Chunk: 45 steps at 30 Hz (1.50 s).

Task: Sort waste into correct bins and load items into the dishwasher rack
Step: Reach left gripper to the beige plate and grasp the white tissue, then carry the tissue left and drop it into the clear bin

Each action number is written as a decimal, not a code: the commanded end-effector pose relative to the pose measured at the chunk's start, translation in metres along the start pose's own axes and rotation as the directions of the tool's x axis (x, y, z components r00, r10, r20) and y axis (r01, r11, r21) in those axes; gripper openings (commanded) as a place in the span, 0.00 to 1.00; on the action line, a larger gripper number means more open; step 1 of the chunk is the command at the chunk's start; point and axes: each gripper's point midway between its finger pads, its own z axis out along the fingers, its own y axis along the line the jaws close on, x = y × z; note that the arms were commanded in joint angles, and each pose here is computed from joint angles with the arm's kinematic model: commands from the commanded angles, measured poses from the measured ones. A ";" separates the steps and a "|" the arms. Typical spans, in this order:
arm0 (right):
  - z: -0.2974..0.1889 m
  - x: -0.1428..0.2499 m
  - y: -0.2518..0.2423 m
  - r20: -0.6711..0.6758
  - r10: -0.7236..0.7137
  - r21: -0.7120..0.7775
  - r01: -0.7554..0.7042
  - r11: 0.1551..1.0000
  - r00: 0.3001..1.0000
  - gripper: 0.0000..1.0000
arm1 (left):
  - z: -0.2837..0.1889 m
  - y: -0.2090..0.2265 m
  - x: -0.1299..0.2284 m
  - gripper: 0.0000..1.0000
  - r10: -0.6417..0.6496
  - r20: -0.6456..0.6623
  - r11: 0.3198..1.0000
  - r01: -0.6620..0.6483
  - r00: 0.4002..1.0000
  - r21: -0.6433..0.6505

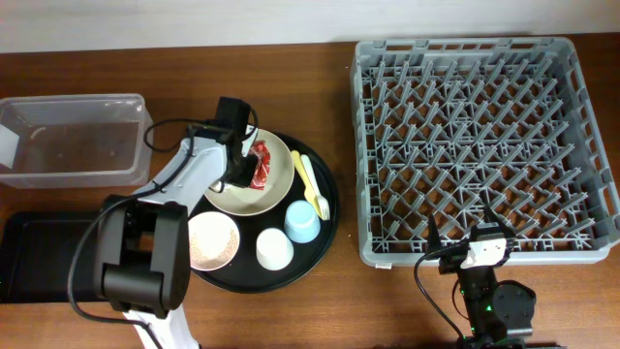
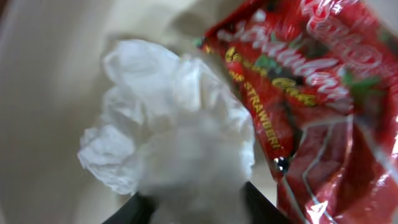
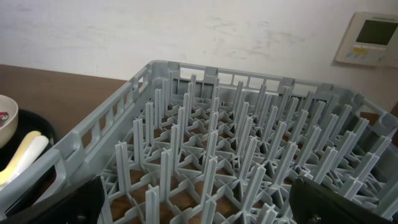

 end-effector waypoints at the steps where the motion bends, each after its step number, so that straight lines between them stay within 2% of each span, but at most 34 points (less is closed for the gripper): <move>1: 0.000 0.002 -0.002 -0.005 0.002 0.008 -0.002 1.000 1.000 0.98 | 0.008 0.001 0.008 0.19 0.002 -0.020 1.000 -0.002 1.000 -0.010; 3: 0.000 0.002 -0.002 -0.005 0.002 0.008 -0.002 1.000 1.000 0.98 | 0.007 0.006 0.007 0.01 0.001 -0.021 0.999 -0.002 1.000 -0.039; 7: 0.000 0.002 -0.002 -0.005 0.001 0.008 -0.001 1.000 1.000 0.98 | -0.015 0.013 -0.010 0.01 -0.006 0.023 0.998 0.007 1.000 -0.056; 12: 0.000 0.002 -0.002 -0.005 0.002 0.008 -0.002 1.000 1.000 0.98 | -0.096 0.036 -0.054 0.01 -0.045 0.194 0.996 0.060 0.980 -0.072; 15: 0.000 0.002 -0.002 -0.005 0.002 0.008 -0.002 1.000 1.000 0.98 | -0.153 0.082 -0.068 0.01 -0.164 0.325 0.975 0.204 0.931 -0.092; 18: 0.000 0.002 -0.002 -0.005 0.002 0.008 -0.002 1.000 1.000 0.98 | -0.172 0.150 -0.054 0.01 -0.309 0.373 0.912 0.384 0.875 -0.146; 20: 0.000 0.002 -0.002 -0.005 0.001 0.008 -0.001 1.000 1.000 0.98 | -0.167 0.205 -0.023 0.01 -0.413 0.356 0.847 0.498 0.838 -0.189; 23: 0.000 0.002 -0.002 -0.005 0.002 0.008 -0.002 1.000 1.000 0.98 | -0.167 0.258 0.009 0.01 -0.510 0.364 0.770 0.603 0.779 -0.211; 26: 0.000 0.002 -0.002 -0.005 0.002 0.008 -0.002 1.000 1.000 0.98 | -0.162 0.303 0.031 0.01 -0.584 0.401 0.706 0.686 0.706 -0.179; 28: 0.000 0.002 -0.002 -0.005 0.001 0.008 -0.001 1.000 1.000 0.98 | -0.128 0.326 0.042 0.01 -0.634 0.376 0.684 0.717 0.675 -0.135; 34: 0.000 0.002 -0.002 -0.005 0.002 0.008 -0.002 1.000 1.000 0.98 | -0.055 0.347 0.043 0.01 -0.646 0.337 0.682 0.716 0.685 -0.147; 40: 0.000 0.002 -0.002 -0.005 0.002 0.008 -0.002 1.000 1.000 0.98 | -0.041 0.358 0.031 0.00 -0.623 0.381 0.690 0.709 0.683 -0.143; 42: 0.000 0.002 -0.002 -0.005 0.002 0.008 -0.002 1.000 1.000 0.98 | -0.028 0.352 0.027 0.00 -0.616 0.368 0.715 0.691 0.696 -0.110; 45: 0.000 0.002 -0.002 -0.005 0.002 0.008 -0.002 1.000 1.000 0.98 | -0.003 0.348 0.033 0.02 -0.629 0.327 0.716 0.689 0.705 -0.108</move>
